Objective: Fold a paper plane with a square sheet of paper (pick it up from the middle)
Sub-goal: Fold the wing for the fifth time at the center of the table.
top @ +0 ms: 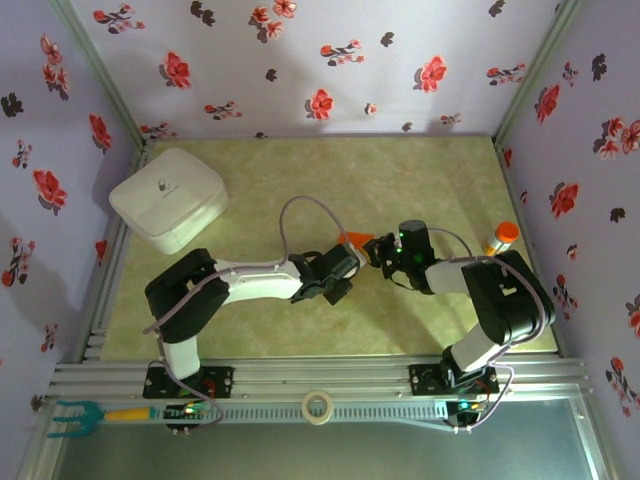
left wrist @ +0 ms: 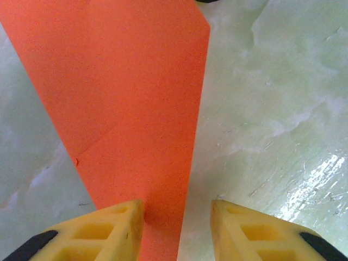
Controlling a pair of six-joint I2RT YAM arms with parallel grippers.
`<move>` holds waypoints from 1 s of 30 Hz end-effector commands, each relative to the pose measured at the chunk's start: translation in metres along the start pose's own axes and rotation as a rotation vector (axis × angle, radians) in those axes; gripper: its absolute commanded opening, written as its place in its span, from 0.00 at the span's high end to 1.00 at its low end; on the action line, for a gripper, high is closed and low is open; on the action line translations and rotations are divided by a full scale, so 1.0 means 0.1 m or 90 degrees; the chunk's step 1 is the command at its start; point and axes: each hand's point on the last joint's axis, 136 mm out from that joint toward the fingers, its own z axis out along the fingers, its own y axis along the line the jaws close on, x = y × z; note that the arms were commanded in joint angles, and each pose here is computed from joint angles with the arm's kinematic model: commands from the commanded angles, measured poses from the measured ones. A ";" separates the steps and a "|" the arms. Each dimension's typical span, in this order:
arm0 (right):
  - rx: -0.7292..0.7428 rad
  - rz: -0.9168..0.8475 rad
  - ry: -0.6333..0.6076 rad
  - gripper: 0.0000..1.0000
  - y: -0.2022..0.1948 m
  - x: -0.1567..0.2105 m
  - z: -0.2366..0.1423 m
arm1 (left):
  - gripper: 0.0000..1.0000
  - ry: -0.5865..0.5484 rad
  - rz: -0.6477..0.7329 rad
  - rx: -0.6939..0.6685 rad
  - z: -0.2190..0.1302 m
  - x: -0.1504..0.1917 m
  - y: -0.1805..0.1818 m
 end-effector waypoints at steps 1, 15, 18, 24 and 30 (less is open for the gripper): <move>-0.004 -0.005 -0.005 1.00 0.06 0.02 -0.02 | 0.61 0.009 0.017 -0.017 0.01 0.00 0.01; -0.003 -0.005 -0.005 1.00 0.05 0.02 -0.02 | 0.69 0.013 0.024 -0.022 0.01 0.02 0.02; -0.004 -0.005 -0.004 1.00 0.06 0.02 -0.02 | 0.72 0.015 0.024 -0.023 0.00 0.03 0.03; -0.005 -0.006 -0.005 1.00 0.06 0.02 -0.02 | 0.73 0.012 0.023 -0.027 -0.01 0.02 0.04; -0.005 -0.006 -0.005 1.00 0.07 0.02 -0.02 | 0.65 0.015 0.025 -0.034 -0.01 0.03 0.06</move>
